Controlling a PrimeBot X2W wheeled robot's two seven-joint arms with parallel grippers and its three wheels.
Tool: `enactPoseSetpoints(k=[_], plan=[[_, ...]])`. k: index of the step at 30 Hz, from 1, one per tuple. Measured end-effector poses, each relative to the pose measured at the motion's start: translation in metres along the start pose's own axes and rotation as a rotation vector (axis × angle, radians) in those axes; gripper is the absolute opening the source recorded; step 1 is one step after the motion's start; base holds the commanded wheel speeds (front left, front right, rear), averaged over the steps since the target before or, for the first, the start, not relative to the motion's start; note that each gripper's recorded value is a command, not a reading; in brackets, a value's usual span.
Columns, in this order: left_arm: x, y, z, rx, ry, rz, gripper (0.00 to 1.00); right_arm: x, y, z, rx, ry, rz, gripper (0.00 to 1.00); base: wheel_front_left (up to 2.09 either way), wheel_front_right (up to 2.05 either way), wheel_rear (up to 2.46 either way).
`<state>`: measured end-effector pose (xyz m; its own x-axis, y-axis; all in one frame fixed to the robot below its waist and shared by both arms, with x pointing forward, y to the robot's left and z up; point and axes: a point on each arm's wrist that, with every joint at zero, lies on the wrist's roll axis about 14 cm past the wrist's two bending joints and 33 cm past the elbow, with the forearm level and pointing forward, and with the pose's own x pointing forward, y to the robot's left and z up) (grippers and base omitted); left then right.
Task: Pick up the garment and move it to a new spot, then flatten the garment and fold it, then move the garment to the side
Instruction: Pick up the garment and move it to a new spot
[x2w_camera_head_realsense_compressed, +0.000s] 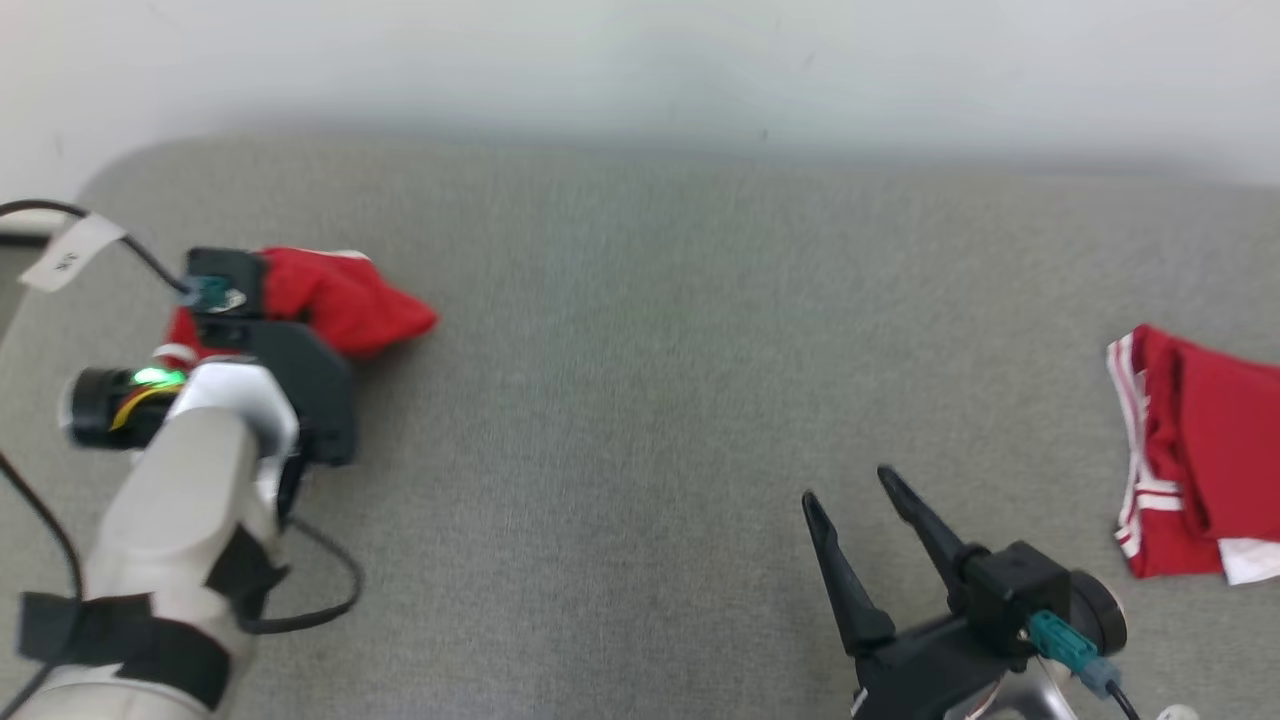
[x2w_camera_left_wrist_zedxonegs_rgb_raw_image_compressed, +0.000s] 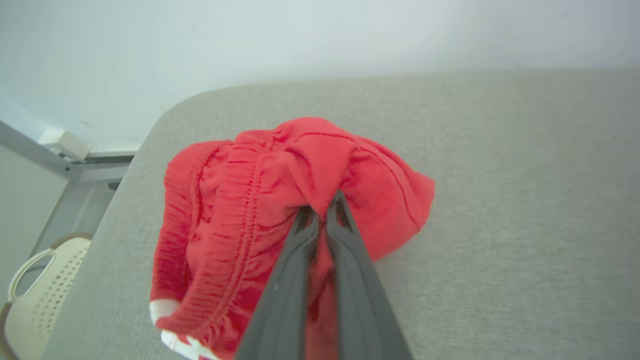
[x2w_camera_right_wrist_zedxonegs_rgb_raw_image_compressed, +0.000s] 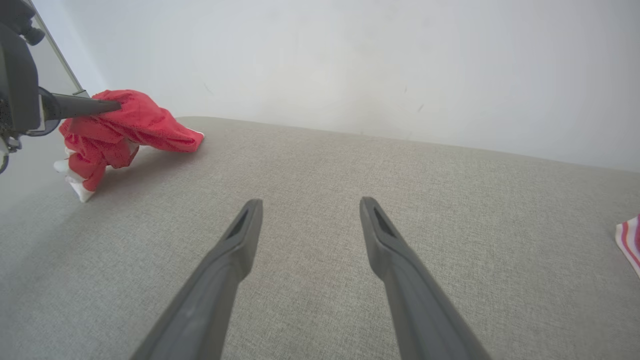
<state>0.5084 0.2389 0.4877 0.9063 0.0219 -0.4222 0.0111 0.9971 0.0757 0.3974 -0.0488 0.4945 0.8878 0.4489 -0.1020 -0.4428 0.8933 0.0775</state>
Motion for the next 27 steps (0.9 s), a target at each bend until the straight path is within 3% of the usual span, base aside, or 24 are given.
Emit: enactPoseSetpoints(k=[12,20,27], plan=[[-0.059,-0.11,0.124,-0.053,-0.394,-0.27,0.0,-0.054,-0.023,0.034,-0.032,-0.1,-0.133,1.0,0.0,0.0,0.0],[-0.072,-0.181,0.113,-0.033,-0.395,-0.405,0.0,-0.098,-0.047,0.036,-0.028,-0.118,-0.26,1.0,0.0,0.0,0.0],[-0.077,-0.219,0.056,-0.059,-0.303,-0.474,0.0,-0.132,-0.062,0.038,-0.018,-0.141,-0.361,1.0,0.0,0.0,0.0]])
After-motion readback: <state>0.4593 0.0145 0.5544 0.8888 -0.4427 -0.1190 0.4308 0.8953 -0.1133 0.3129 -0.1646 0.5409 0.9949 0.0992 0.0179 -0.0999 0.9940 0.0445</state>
